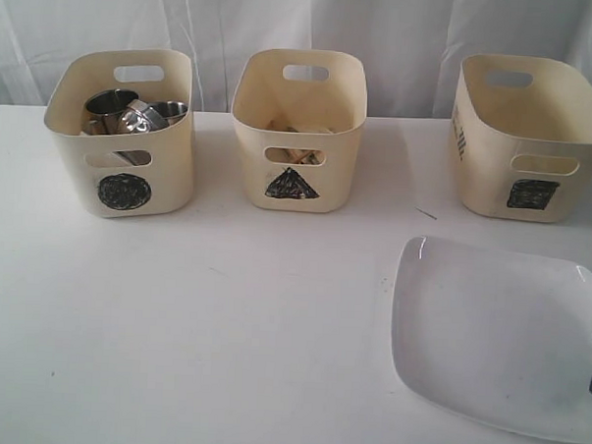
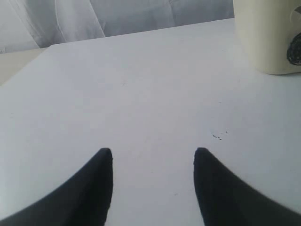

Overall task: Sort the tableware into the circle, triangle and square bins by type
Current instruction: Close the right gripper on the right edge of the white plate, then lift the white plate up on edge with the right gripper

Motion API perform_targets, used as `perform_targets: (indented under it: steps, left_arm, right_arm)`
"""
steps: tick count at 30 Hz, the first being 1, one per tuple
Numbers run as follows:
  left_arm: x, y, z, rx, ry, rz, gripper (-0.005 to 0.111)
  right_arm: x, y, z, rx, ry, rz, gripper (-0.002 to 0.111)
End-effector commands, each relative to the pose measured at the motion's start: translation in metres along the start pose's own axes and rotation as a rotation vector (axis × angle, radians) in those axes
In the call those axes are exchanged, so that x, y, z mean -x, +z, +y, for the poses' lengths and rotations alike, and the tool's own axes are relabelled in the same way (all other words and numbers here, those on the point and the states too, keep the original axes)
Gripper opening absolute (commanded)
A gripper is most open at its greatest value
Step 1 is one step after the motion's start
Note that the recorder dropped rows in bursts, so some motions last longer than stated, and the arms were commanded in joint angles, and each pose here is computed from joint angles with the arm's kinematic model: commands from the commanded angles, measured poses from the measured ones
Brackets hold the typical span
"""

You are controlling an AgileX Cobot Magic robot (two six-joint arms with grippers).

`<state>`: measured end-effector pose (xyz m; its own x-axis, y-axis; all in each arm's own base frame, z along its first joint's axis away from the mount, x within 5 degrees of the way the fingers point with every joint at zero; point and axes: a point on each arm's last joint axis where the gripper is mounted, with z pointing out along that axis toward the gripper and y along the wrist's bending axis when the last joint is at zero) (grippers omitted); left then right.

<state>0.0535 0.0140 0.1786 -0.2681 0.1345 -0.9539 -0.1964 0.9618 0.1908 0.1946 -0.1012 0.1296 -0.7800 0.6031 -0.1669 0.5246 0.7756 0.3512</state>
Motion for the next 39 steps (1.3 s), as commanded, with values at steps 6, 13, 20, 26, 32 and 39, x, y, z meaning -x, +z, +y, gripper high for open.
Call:
perform_targets:
  steps: [6,13,20,26,32,39]
  left_arm:
    - [-0.001,0.000,0.000,0.000,-0.010,-0.006,0.056]
    - [-0.001,0.000,0.000,0.000,-0.010,-0.006,0.056]
    - [-0.001,0.000,0.000,0.000,-0.010,-0.006,0.056]
    - [-0.001,0.000,0.000,0.000,-0.010,-0.006,0.056]
    - [-0.001,0.000,0.000,0.000,-0.010,-0.006,0.056]
    - [-0.001,0.000,0.000,0.000,-0.010,-0.006,0.056]
  right_arm:
    - [-0.006,0.005,0.002,0.055,-0.024,0.069,0.041]
    - [-0.006,0.005,0.003,0.061,-0.019,0.071,0.016]
    - [-0.007,0.003,0.005,0.080,-0.020,0.081,0.000]
    - [-0.005,-0.015,0.014,0.100,-0.034,-0.001,0.000]
    - [-0.006,-0.044,0.027,0.125,-0.075,-0.134,0.000]
    - [-0.014,-0.073,0.039,0.146,-0.138,-0.252,0.000]
